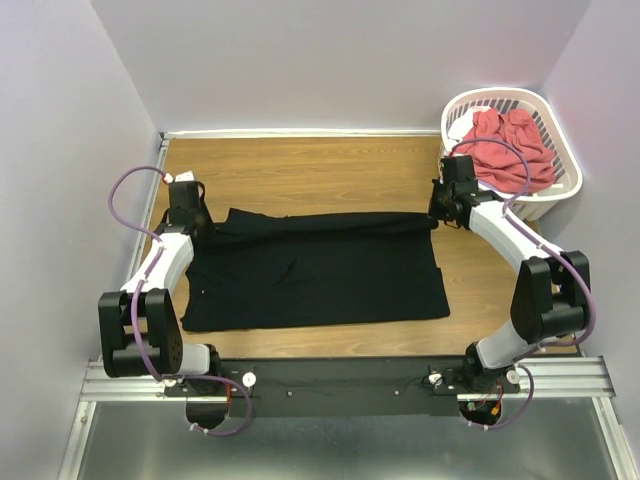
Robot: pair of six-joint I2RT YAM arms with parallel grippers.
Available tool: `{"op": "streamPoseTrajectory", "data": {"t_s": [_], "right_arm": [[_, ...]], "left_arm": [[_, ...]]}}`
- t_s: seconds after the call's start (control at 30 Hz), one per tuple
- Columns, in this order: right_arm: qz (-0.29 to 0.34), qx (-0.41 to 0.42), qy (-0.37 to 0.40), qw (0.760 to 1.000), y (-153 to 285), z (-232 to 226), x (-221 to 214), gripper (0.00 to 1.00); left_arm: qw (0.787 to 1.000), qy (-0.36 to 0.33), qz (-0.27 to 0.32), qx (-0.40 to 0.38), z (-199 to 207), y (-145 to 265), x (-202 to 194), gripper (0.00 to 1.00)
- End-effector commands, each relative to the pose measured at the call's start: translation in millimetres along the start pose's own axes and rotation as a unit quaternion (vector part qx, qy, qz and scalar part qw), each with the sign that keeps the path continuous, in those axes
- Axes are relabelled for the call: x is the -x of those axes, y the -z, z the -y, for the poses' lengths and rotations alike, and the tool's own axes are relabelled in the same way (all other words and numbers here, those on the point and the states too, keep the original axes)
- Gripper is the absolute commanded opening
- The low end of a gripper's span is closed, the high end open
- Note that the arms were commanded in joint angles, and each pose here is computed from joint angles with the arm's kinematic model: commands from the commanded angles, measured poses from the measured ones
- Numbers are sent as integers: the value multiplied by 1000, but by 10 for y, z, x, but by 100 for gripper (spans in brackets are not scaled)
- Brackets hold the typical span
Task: Fold and stack the t-shirts
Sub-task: Fold the tshirt
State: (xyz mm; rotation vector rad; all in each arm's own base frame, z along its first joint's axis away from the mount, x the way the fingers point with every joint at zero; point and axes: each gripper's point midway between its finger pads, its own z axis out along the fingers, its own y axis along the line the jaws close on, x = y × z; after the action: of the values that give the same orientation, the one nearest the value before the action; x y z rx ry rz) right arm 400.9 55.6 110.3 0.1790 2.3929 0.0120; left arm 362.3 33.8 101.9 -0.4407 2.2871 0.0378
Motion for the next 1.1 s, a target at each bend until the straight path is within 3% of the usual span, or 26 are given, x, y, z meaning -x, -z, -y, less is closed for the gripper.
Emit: {"op": "streamPoseTrajectory", "data": {"t_s": [0.0,0.13,0.37,0.9,1.07], "right_arm": [[-2,-23,-23,999,67,144,-141,1],[2,-38,-30,999,131,220,-211,1],[18,-52,-52,997,236,290,-227,0],[-14,-48,-83,995,209,291,-546,1],[-29,-48,-91,994,182,297,-674,1]], "left_arm": [[1000,22,-18,14,-141,57,-192,0],[999,45,-21,15,-259,112,-282,0],[998,62,14,13,-291,251,-110,0],[994,108,-29,11,-304,234,-333,0],[989,134,-39,44,-435,274,-399,0]]}}
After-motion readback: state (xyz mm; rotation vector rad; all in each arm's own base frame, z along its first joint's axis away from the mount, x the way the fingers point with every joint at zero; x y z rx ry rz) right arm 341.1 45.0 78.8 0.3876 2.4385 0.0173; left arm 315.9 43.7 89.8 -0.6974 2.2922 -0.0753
